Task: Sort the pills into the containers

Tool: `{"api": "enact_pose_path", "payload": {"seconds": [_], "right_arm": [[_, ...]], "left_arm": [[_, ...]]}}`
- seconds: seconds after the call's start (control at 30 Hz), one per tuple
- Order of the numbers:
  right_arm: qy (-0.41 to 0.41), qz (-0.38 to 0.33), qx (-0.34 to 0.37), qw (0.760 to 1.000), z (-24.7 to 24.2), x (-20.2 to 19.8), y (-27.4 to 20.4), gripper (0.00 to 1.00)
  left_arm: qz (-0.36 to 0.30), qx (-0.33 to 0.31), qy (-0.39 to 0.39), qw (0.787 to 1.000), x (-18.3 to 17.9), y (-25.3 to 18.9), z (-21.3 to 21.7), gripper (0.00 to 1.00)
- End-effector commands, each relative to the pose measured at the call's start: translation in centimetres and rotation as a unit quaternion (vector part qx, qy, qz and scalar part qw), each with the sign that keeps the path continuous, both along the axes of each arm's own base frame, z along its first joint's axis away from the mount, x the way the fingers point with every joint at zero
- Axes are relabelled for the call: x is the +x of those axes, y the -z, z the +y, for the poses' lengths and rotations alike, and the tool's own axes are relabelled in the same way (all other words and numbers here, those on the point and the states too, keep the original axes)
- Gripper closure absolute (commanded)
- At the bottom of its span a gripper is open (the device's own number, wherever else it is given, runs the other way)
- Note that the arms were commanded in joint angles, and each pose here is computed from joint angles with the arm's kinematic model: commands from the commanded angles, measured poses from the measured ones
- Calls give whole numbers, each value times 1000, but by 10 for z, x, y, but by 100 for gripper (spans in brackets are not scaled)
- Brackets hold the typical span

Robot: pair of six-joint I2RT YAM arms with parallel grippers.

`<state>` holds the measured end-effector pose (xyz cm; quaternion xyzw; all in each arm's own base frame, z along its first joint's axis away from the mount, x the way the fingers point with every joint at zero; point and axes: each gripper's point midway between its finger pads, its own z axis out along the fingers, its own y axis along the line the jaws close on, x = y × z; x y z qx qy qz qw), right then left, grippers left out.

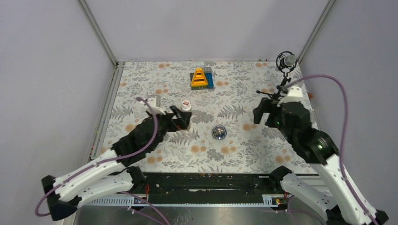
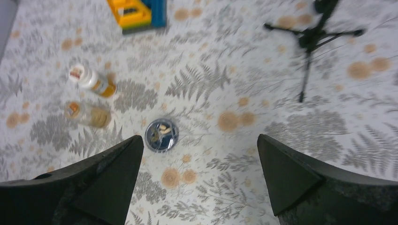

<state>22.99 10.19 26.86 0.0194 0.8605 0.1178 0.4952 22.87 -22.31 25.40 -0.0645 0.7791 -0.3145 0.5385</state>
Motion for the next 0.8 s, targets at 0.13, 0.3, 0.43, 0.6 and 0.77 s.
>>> {"api": "enact_pose_path", "payload": {"seconds": [0.13, 0.3, 0.43, 0.6, 0.77], "right_arm": [[195, -143, -58, 969, -135, -73, -83, 0], [225, -185, -61, 955, -168, -104, -94, 1], [223, -182, -41, 957, -172, -117, -87, 1], [220, -183, -31, 958, -171, -119, -83, 0], [215, -179, -34, 960, -168, -117, -83, 1]], "left_arm": [[-75, 66, -97, 990, -24, -37, 106, 1], [-79, 67, -105, 989, -41, -36, 135, 1], [-83, 69, -115, 987, -49, -34, 153, 1], [-88, 65, -131, 985, -53, -34, 167, 1], [-79, 73, -136, 985, -53, -27, 168, 1]]}}
